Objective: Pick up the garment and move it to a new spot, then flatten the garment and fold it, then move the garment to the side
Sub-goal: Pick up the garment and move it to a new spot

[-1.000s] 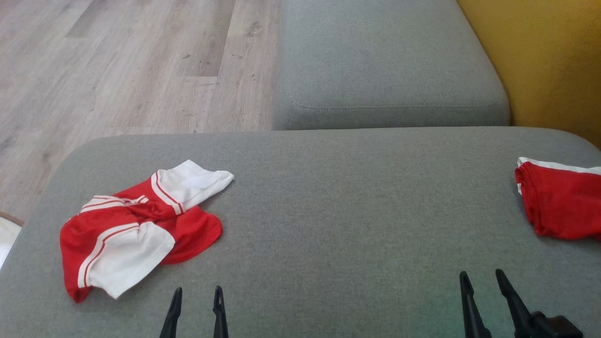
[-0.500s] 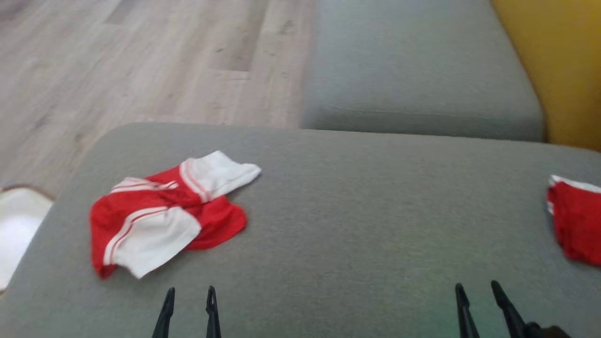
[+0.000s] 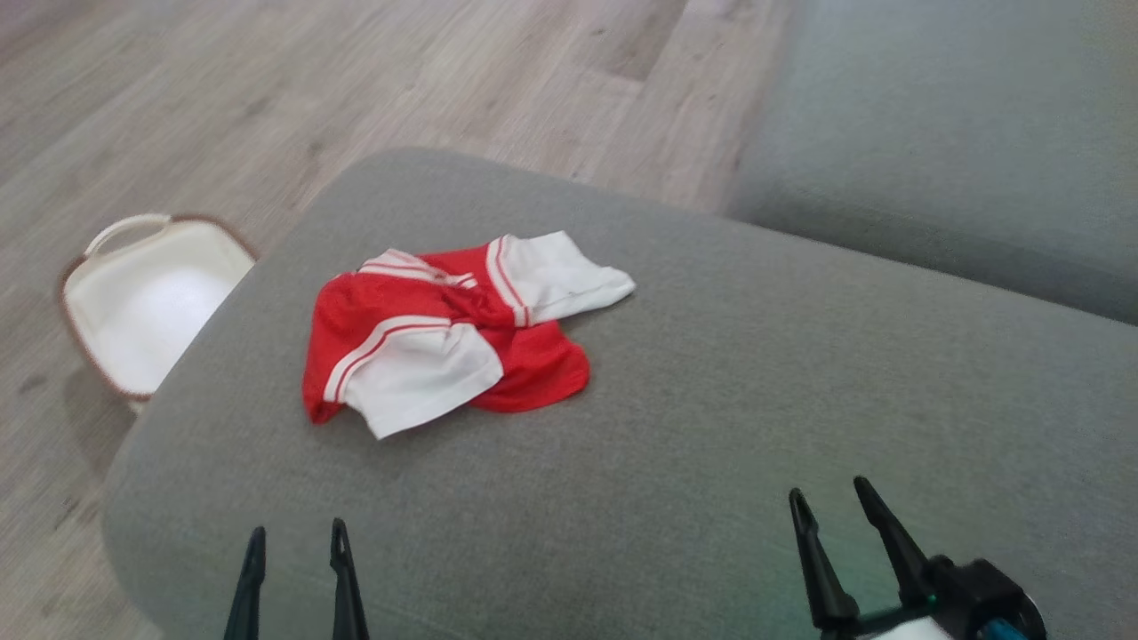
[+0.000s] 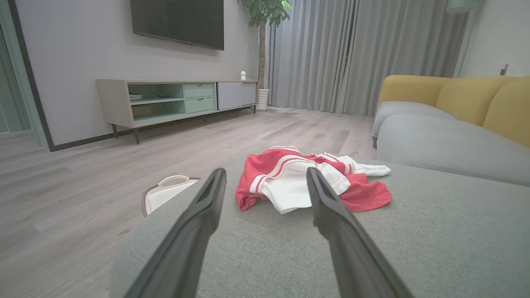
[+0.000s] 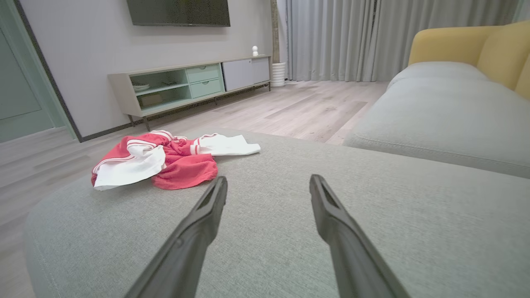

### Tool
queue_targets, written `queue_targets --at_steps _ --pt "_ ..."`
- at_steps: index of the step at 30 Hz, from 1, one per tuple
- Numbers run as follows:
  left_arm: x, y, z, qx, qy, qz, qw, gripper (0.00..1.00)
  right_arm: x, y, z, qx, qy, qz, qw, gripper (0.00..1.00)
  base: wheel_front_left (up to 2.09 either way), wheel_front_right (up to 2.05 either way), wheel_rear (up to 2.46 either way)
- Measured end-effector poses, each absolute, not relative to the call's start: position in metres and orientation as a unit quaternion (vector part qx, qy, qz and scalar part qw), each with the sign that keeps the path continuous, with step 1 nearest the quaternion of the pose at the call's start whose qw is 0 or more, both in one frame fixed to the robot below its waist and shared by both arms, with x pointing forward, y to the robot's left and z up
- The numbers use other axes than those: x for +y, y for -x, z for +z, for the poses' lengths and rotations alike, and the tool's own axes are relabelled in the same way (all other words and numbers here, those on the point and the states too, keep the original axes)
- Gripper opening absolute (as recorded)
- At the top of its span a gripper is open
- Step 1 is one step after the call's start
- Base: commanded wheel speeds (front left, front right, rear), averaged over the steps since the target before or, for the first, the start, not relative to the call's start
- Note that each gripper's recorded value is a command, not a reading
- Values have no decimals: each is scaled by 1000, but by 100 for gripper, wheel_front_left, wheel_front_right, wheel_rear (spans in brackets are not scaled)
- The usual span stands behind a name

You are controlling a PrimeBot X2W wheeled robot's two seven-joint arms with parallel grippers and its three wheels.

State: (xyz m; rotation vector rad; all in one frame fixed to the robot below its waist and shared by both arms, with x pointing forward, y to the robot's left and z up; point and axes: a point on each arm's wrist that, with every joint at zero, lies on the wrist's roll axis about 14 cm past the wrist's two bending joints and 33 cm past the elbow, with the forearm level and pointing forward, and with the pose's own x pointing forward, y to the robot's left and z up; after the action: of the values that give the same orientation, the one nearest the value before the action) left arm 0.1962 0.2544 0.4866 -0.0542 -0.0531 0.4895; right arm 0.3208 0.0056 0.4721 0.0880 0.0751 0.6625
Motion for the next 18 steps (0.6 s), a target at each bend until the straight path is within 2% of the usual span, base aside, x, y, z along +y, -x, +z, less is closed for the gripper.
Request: queue_targets --at_steps 5,10,14,18 --pt "263 -191 487 -20 21 265 964 100 24 -324 464 50 -42 357 932 100 0 0 0" --pt "268 -189 489 -20 16 273 962 100 24 -324 459 59 -39 363 929 100 0 0 0" --pt "286 -192 501 -34 -23 269 962 100 22 -324 455 64 -38 362 929 100 0 0 0" --pt "314 -214 536 -74 -77 249 962 100 12 -325 444 80 -28 357 930 100 0 0 0"
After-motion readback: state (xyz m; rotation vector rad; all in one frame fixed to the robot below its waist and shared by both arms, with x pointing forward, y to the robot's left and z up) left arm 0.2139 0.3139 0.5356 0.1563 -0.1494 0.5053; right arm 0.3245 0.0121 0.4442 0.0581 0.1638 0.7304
